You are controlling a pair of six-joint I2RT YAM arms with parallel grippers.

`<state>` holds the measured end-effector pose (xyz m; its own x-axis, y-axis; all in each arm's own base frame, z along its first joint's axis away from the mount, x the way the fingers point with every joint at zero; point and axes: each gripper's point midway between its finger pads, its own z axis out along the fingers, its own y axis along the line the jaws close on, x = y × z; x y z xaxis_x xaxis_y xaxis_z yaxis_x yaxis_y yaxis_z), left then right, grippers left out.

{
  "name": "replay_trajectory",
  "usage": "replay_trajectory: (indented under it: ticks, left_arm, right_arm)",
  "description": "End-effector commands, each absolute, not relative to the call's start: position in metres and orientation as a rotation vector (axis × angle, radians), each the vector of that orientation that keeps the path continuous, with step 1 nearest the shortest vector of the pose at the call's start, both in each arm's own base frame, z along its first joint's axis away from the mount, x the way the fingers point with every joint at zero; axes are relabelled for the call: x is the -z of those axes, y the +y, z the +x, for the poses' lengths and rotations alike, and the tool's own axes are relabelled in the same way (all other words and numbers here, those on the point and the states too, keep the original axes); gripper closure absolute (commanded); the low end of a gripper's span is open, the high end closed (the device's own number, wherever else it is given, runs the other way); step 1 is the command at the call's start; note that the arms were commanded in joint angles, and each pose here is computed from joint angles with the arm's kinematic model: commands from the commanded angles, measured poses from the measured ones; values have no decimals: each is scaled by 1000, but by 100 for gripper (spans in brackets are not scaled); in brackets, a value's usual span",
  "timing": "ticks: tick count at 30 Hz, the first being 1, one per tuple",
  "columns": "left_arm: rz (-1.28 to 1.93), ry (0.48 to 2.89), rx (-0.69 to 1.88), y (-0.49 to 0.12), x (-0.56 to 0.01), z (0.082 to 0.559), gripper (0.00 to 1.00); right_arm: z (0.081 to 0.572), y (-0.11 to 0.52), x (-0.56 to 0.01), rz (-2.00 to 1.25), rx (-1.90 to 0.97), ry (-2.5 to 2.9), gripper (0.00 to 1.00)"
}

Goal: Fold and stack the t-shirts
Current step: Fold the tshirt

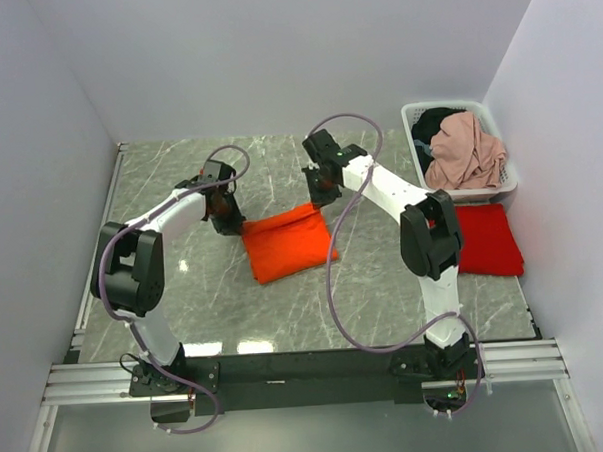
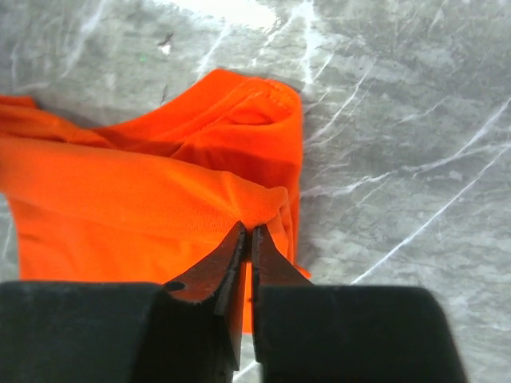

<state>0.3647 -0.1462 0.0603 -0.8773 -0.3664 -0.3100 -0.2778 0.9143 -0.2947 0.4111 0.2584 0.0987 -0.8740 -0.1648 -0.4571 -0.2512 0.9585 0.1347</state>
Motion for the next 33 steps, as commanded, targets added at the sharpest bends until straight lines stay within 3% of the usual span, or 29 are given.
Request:
replay_trajectory:
  ticks: [1,3,7,10,15,21,28,33]
  left_arm:
    - [-498,2635,257,-130,-73,380,80]
    - [-515,2597,246,-126,-85,380,70]
    - [-559,2531,222,-116,-105,373,27]
    - [-551,2478,268,-119,-122,364,16]
    - [-415,2361,444,-153,-153,349,16]
    - [-354,2316,682,-188,-138,363,29]
    - [-379,2275,770,-195,-121,424,45]
    - [-468,2362,755,-181,-63,450,54]
  right_arm:
    - [435,245,-102,-205,-234,2585,82]
    - [437,246,-113,-195,-256,2553,71]
    - [436,251,-163,-194,-353,2423,58]
    - [429,256,-192,-210,-464,2310,52]
    - [398,282,-193,-367,-749,2217,52]
    - [392,313,-168,-410,-1114,2184,52]
    - [426,333,-132,-353,-1342,2193,53]
    - [464,322,-89,-135,-1418,2221,53]
